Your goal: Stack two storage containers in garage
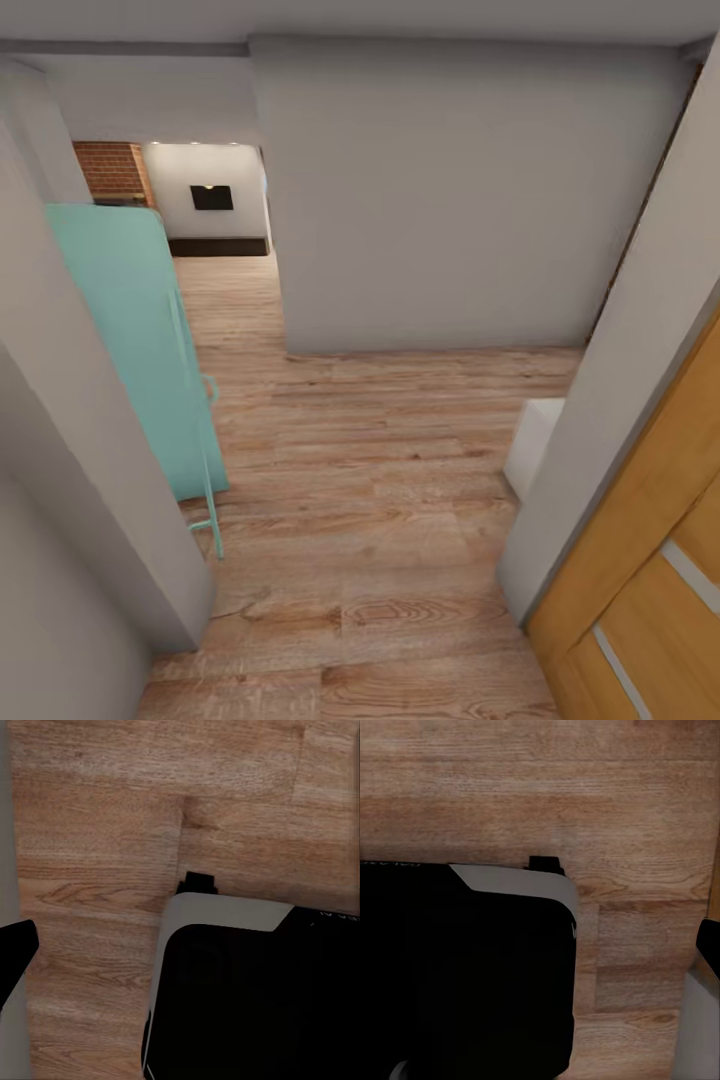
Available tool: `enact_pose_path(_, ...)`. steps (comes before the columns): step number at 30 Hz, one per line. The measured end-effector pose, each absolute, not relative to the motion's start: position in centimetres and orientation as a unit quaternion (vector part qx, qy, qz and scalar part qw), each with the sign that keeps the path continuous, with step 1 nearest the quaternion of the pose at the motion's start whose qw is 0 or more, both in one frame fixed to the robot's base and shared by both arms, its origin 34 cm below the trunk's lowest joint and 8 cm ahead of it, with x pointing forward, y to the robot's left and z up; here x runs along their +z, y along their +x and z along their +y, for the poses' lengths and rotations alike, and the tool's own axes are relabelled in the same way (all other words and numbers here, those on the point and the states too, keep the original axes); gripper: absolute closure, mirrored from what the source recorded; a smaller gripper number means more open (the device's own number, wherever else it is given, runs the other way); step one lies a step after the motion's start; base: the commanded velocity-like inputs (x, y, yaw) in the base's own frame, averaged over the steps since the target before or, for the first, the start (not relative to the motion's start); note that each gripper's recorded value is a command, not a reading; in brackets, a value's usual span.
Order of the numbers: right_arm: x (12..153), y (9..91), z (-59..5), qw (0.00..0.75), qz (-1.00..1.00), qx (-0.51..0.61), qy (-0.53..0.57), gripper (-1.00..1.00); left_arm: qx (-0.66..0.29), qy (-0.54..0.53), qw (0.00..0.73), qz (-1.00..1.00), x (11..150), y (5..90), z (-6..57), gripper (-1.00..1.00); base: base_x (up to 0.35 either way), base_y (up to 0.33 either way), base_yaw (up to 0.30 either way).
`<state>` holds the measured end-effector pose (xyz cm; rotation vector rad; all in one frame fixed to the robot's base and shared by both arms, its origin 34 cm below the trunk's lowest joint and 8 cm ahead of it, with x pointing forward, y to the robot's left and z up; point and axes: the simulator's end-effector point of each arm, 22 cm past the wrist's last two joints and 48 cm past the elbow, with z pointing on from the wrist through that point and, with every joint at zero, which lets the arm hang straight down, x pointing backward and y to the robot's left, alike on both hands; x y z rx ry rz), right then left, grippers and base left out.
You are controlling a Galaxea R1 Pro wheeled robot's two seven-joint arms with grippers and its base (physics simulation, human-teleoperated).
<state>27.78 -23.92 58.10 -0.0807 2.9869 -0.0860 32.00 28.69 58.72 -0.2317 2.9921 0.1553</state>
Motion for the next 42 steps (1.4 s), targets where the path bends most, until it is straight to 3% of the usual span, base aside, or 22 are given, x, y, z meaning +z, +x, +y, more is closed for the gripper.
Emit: enact_pose_path(42, 58.08, 27.60, -24.13, 0.073, 0.996, -0.033, -0.028, -1.00, 0.051, -0.078, 0.068, 0.993, 58.72, 32.00, 28.65, -1.00, 0.323, 0.000, 0.000)
